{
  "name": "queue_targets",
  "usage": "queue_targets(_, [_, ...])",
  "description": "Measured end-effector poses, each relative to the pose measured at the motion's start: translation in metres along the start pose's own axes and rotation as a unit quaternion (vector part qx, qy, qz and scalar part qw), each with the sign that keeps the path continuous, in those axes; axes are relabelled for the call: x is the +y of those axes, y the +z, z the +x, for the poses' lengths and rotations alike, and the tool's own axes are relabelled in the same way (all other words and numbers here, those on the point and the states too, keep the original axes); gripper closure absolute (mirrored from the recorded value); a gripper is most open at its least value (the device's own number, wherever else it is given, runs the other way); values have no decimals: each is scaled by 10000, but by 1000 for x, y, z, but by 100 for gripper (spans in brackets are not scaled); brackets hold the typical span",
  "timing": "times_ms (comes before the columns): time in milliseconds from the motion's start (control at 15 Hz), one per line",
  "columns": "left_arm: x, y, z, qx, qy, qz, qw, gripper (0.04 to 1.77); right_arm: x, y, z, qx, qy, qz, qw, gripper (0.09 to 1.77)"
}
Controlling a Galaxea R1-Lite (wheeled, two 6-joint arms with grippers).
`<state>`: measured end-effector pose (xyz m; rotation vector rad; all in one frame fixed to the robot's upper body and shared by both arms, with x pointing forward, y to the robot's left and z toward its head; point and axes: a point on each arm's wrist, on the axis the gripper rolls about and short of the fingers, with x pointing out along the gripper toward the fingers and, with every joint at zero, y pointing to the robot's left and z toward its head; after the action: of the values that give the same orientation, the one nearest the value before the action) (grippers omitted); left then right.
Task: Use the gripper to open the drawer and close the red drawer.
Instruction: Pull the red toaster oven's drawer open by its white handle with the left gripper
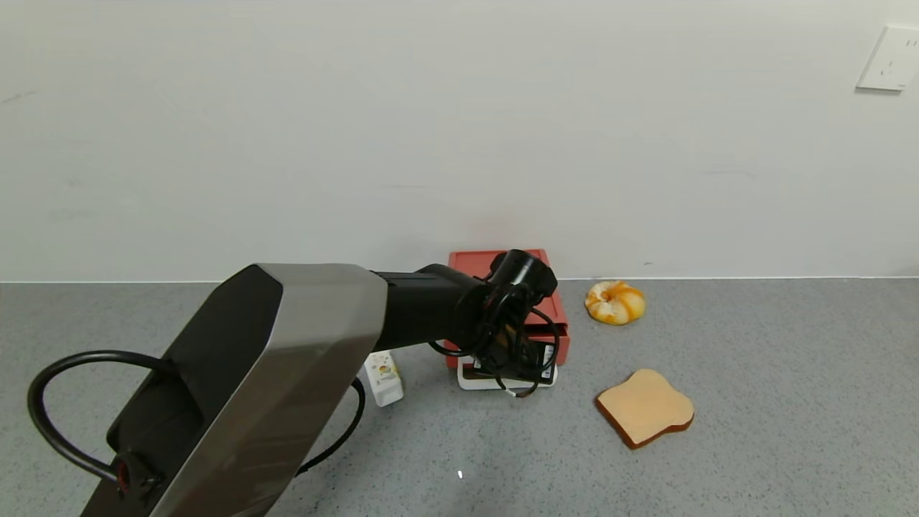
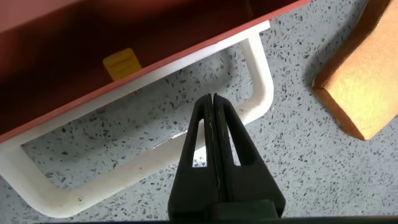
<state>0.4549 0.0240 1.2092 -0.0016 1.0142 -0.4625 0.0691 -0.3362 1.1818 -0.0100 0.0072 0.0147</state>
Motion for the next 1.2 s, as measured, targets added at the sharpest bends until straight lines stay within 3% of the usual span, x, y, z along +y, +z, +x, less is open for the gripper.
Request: queue_targets(1200, [-15, -18, -8, 521, 178, -495, 9973, 170, 0, 0, 0, 2, 0, -2, 10000, 16])
